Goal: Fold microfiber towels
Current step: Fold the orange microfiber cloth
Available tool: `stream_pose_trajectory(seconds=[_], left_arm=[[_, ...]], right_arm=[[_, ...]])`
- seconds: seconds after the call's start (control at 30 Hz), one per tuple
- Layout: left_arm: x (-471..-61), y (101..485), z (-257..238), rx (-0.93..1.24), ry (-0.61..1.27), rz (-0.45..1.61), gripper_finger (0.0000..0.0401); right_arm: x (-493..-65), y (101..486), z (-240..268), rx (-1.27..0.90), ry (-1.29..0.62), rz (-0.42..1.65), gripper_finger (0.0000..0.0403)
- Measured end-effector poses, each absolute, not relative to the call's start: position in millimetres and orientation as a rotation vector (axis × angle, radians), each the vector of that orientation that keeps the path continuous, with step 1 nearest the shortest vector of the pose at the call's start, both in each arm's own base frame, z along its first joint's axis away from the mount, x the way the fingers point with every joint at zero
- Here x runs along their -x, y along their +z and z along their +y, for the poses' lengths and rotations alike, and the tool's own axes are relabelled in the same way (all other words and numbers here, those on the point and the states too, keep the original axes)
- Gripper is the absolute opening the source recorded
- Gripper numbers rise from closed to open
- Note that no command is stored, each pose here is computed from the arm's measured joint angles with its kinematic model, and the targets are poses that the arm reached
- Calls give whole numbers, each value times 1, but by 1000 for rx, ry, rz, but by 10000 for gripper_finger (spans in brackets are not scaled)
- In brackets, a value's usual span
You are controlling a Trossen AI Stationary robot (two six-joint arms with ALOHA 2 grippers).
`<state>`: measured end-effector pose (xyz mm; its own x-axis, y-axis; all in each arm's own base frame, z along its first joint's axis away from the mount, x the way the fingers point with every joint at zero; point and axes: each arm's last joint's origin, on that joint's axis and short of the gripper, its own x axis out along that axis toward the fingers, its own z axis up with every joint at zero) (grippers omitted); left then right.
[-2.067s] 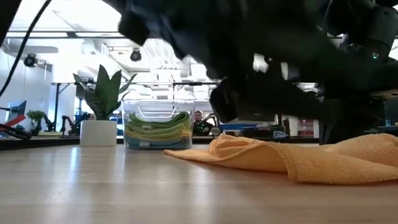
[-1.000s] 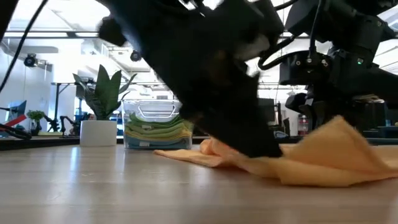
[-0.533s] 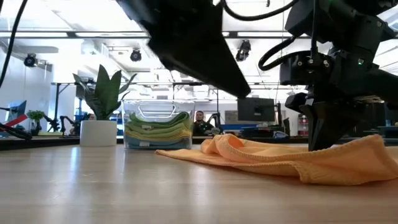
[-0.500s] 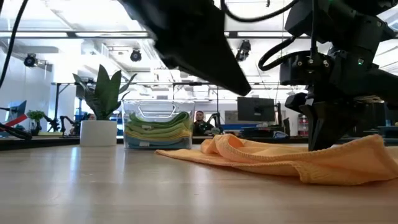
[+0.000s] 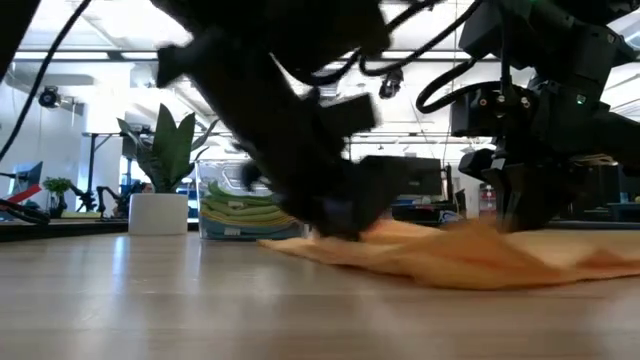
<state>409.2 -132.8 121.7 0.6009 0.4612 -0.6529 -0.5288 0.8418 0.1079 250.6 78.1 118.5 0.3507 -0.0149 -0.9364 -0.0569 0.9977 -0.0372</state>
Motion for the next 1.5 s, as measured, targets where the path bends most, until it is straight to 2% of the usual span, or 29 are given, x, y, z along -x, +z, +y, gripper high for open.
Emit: stream_pose_trajectory(seconds=[0.2,0.33,0.47,0.63,0.73,0.9,1.13,1.27,1.5], left_arm=[[-372,141,-139,272,854,717,0],[-351,137,-144,274,964,747,0],[-349,138,-146,244,954,756,0],[-365,143,-151,186,822,707,0],[-375,143,-135,192,828,717,0],[-385,144,-99,87,890,741,0],[-389,128,-63,187,936,730,0],[-378,115,-59,187,966,747,0],[-370,106,-52,182,1013,735,0]], right_arm=[[-249,118,78,61,42,1219,9],[-250,118,78,80,59,1217,9],[-251,123,79,107,88,1210,9],[-248,144,79,121,122,1176,8],[-248,161,79,109,127,1092,8],[-246,167,87,82,139,1033,8],[-253,141,122,95,261,921,8],[-253,117,140,111,355,981,8],[-254,115,179,179,488,969,8]])
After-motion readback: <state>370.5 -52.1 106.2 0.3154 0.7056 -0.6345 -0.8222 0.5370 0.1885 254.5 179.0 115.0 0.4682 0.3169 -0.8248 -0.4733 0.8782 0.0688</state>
